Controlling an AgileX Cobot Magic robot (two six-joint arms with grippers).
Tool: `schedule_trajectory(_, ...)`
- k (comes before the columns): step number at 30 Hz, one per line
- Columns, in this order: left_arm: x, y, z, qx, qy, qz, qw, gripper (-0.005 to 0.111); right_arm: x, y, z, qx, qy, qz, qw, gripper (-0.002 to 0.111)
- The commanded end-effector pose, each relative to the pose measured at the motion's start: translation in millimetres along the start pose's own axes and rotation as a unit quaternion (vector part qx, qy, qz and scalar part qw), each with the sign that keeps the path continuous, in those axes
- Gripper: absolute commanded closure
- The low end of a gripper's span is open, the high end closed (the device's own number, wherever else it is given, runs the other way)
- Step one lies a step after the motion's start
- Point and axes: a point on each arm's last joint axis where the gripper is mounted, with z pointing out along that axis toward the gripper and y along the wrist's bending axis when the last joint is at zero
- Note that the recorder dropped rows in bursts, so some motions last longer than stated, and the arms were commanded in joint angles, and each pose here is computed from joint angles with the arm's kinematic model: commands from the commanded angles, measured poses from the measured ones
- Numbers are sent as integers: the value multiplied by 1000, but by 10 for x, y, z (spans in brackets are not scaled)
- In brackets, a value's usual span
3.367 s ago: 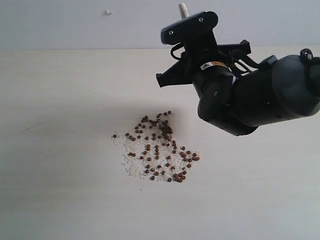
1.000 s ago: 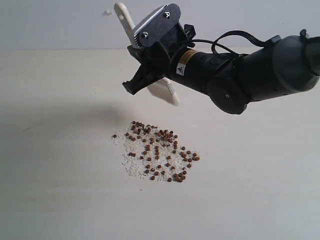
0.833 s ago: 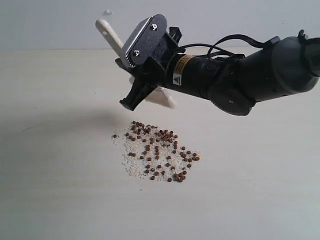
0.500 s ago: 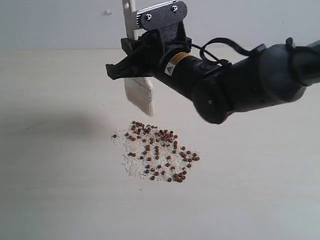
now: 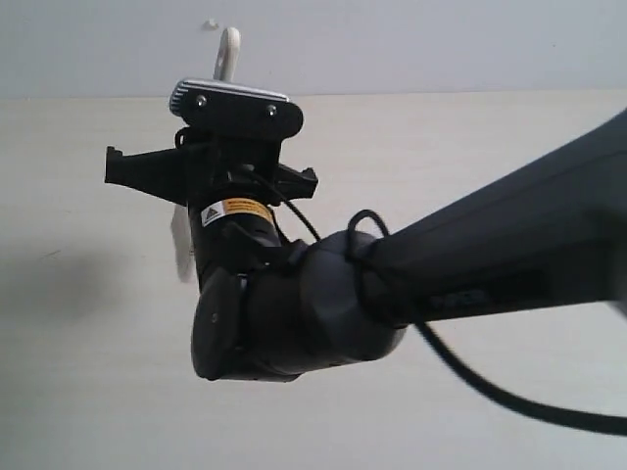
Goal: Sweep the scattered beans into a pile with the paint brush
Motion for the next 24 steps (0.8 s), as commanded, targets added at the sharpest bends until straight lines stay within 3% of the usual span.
schedule_trajectory(1, 3, 0, -3, 1, -2, -5, 1000, 107, 294, 59, 170, -2, -22, 12, 1000, 108)
schedule_trajectory(4, 3, 0, -3, 1, -2, -5, 1000, 107, 496, 26, 244, 8, -33, 0, 999, 108)
schedule_trajectory(9, 3, 0, -3, 1, -2, -5, 1000, 107, 668, -176, 244, 79, -38, -15, 996, 108)
schedule_trajectory(11, 3, 0, -3, 1, -2, -5, 1000, 107, 678, -258, 227, 127, -24, -45, 991, 108)
schedule_trajectory(16, 3, 0, -3, 1, -2, -5, 1000, 107, 644, -288, 212, 155, -1, -158, 975, 108)
schedule_trajectory(24, 3, 0, -3, 1, -2, -5, 1000, 107, 534, -301, 182, 189, 20, -196, 962, 108)
